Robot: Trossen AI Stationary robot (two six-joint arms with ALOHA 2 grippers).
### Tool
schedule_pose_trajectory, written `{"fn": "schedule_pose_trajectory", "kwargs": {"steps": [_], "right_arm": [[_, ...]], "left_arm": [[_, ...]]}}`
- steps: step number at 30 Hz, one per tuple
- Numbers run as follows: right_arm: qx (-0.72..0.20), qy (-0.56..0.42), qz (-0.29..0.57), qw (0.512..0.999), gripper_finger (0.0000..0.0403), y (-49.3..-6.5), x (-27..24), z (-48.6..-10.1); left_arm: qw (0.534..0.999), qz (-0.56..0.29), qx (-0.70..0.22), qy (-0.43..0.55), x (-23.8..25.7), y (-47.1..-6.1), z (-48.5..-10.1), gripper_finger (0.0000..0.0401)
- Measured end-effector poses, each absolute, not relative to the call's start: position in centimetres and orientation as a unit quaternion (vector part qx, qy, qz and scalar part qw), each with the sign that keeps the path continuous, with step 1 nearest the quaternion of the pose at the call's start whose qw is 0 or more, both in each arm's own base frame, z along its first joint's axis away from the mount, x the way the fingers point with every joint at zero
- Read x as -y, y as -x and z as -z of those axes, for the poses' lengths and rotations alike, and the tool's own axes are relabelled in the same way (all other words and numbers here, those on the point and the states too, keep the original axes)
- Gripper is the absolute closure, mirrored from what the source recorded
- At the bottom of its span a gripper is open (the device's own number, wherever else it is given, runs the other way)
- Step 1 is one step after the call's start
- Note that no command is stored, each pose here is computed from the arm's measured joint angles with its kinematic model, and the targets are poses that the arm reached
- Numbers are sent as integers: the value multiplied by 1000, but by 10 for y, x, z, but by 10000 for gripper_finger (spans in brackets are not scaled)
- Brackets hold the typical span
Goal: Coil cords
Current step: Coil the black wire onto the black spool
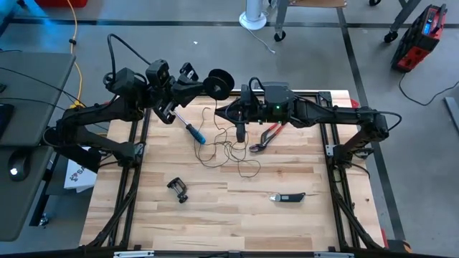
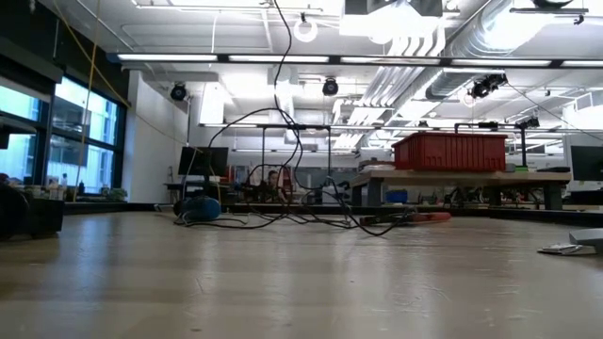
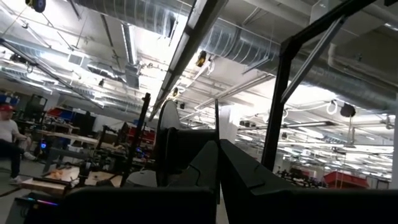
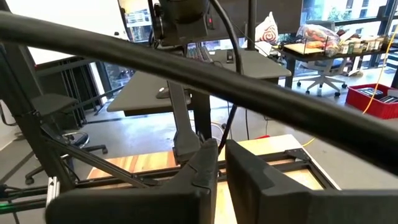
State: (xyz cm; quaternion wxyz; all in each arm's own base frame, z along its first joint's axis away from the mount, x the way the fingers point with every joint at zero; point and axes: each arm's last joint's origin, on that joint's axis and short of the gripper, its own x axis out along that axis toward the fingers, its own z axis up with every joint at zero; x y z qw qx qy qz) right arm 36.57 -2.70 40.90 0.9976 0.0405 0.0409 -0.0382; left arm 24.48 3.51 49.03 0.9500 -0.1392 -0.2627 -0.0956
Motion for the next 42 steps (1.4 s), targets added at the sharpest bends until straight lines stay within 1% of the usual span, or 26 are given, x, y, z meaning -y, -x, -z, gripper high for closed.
{"fn": "schedule_pose_trajectory", "kwargs": {"steps": [5,10,19,21,25,28,35,42], "right_arm": [[-43,-41,38,998,382,-366,27,-409],[-44,-41,36,998,400,-366,26,-408],[-63,-52,25,996,402,-365,23,-405],[-69,-58,14,996,402,-365,21,-404],[-96,-63,2,993,402,-363,16,-400],[-113,-63,-2,992,403,-356,14,-401],[-143,-53,-2,988,403,-335,13,-410],[-127,-42,-3,991,403,-317,13,-425]], "left_arm": [[950,95,263,139,-35,-245,-490,401],[951,91,264,130,-35,-245,-490,401],[954,66,264,123,-47,-243,-490,401],[958,57,252,121,-50,-244,-488,401],[973,33,195,119,-54,-241,-480,401],[979,18,161,121,-55,-234,-477,401],[983,-6,139,120,-51,-207,-482,401],[982,-17,108,155,-45,-184,-481,401]]}}
